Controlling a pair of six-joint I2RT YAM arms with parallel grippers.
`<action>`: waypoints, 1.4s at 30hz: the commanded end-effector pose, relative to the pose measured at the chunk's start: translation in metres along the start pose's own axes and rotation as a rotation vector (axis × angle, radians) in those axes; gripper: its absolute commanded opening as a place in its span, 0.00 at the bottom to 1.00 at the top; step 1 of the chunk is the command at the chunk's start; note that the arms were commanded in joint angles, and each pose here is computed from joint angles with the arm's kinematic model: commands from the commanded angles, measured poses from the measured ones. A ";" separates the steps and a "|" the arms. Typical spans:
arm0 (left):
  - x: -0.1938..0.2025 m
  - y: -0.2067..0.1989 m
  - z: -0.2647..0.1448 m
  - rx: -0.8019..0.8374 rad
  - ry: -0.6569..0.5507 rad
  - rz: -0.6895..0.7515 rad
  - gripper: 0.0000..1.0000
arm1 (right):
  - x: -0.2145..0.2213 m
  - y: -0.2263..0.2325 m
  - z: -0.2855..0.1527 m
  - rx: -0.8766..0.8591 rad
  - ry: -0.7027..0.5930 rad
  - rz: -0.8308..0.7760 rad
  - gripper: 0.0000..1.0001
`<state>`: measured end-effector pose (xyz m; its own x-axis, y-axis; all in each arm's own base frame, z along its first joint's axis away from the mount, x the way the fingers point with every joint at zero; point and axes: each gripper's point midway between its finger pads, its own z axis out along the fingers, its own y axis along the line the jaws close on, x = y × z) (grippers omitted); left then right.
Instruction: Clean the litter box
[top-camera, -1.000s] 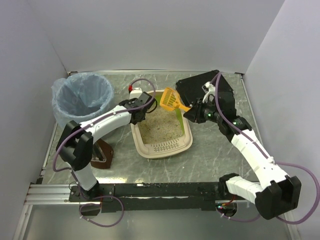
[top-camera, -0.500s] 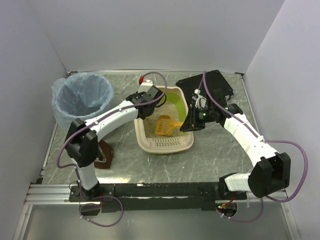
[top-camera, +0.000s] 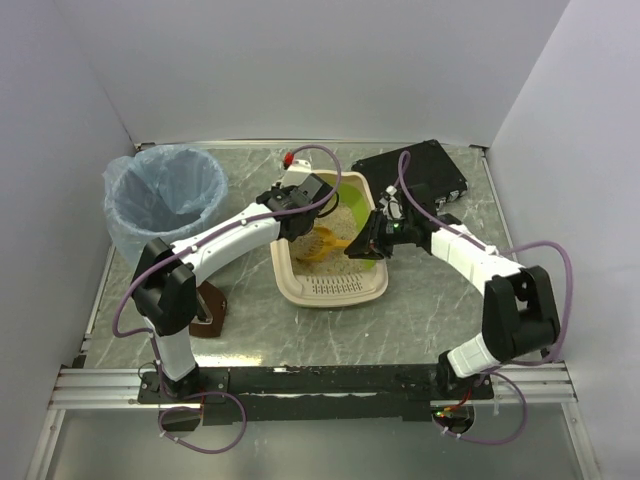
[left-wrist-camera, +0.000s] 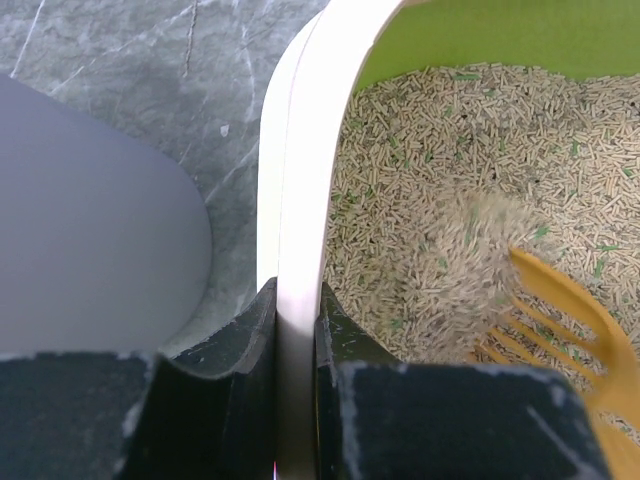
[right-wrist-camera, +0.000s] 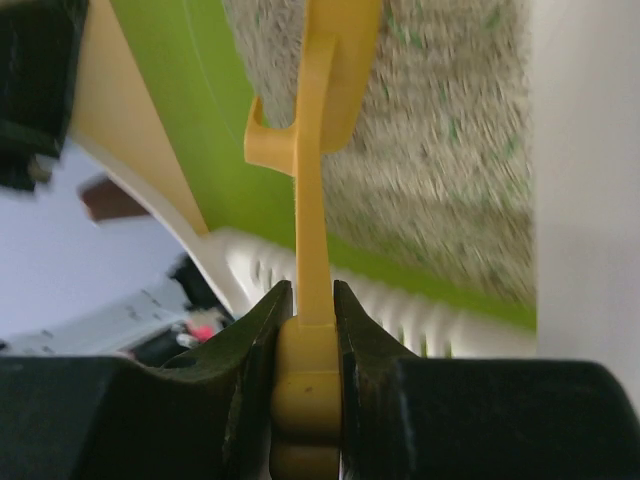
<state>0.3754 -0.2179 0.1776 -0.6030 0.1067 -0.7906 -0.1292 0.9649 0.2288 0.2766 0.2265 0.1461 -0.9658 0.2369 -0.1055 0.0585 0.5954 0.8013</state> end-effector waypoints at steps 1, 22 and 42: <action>-0.056 -0.016 -0.040 0.078 -0.171 -0.228 0.01 | -0.043 0.035 0.024 -0.160 -0.184 0.012 0.00; -0.034 -0.009 -0.033 0.074 -0.088 -0.248 0.01 | -0.056 0.096 0.043 -0.626 -0.350 -0.132 0.00; 0.018 0.044 0.009 -0.058 0.022 -0.366 0.01 | -0.027 0.029 0.029 -0.501 -0.265 -0.004 0.00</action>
<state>0.3526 -0.1823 0.1298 -0.6455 -0.1152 -0.7550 -0.3026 0.9462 0.1144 0.3118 0.2728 0.1556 -0.8815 0.4265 -0.2026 -0.1487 0.1566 0.9764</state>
